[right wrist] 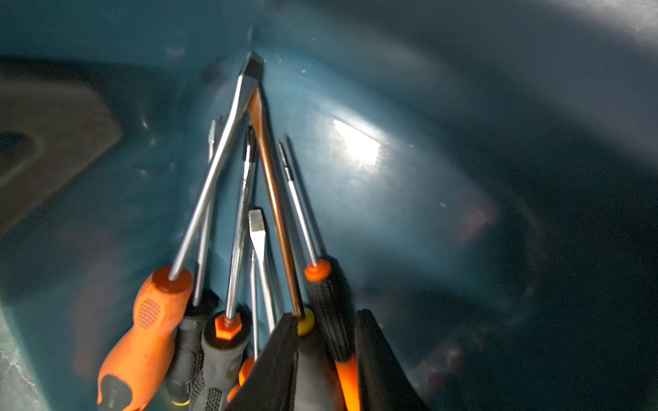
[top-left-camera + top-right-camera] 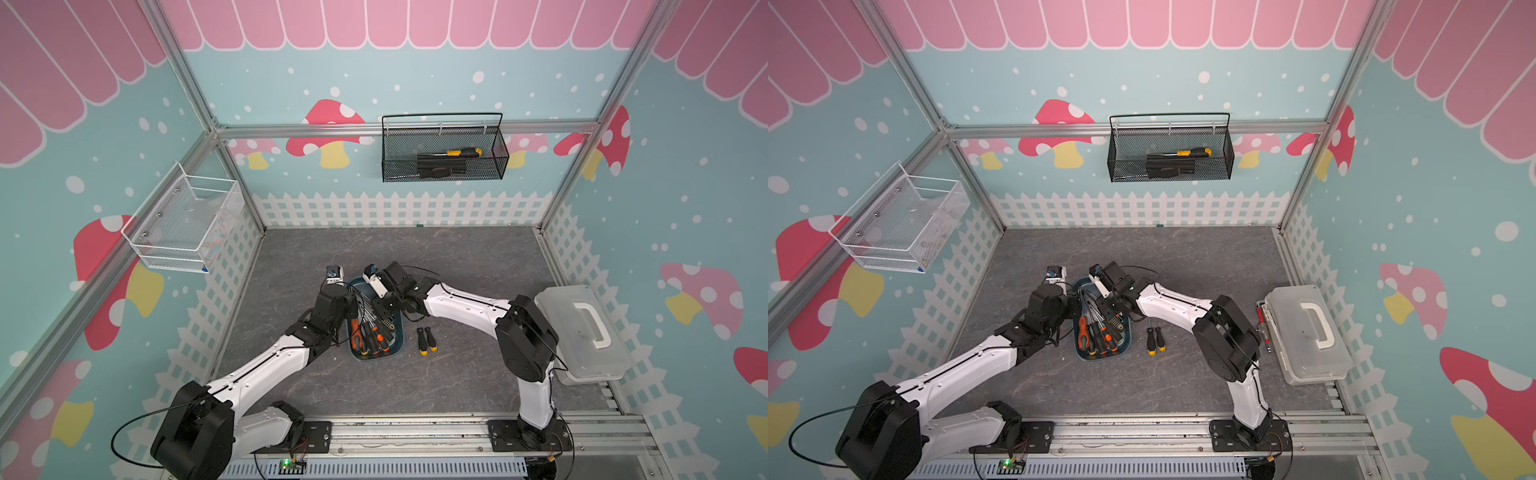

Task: Take out the screwdriver from the storage box
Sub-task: Pick up the screwdriver from the storage box.

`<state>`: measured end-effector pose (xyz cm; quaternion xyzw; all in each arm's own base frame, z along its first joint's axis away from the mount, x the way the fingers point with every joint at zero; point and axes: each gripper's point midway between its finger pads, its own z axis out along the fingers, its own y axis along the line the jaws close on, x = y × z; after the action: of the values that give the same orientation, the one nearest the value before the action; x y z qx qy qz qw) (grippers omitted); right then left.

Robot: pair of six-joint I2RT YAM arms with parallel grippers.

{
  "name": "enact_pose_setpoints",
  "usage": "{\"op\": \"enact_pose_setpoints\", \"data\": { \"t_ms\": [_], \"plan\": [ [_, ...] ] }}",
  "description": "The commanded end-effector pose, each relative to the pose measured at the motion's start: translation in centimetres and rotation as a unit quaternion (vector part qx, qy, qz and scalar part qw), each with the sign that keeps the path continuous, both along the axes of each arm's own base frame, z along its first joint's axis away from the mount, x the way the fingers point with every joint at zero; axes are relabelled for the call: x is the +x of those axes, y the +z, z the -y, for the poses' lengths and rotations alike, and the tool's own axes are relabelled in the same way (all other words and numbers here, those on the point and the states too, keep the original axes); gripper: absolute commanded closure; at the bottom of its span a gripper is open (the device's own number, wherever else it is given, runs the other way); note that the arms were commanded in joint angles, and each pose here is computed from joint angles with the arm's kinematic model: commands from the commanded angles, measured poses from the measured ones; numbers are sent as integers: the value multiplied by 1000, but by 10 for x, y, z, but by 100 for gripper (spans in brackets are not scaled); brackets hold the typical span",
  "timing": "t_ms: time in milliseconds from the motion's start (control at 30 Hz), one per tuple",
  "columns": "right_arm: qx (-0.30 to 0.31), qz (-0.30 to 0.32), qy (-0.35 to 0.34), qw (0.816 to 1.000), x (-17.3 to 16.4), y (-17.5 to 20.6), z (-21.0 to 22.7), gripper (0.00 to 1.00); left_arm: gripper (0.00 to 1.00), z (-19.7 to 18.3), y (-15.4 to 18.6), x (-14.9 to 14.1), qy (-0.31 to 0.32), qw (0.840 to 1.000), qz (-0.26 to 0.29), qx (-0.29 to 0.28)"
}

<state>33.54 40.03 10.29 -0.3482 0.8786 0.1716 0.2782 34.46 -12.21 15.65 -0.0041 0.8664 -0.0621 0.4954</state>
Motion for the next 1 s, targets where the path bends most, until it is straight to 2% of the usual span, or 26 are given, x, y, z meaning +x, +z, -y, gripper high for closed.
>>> {"op": "enact_pose_setpoints", "data": {
  "t_ms": [0, 467, 767, 967],
  "plan": [
    [-32, -4, -2, 999, 3, -14, 6, 70, 100, 5, 15, 1, -6, 1000, 19, -22],
    [-105, -10, -46, 993, 14, -45, 26, 75, 100, 5, 17, 0, -8, 1000, 22, -21],
    [-98, -19, -82, 992, 15, -53, 39, 80, 100, 3, 21, 0, -7, 1000, 25, -15],
    [-102, -36, -82, 991, 15, -66, 40, 80, 100, 4, 20, -1, -8, 1000, 24, -15]
  ]
}}
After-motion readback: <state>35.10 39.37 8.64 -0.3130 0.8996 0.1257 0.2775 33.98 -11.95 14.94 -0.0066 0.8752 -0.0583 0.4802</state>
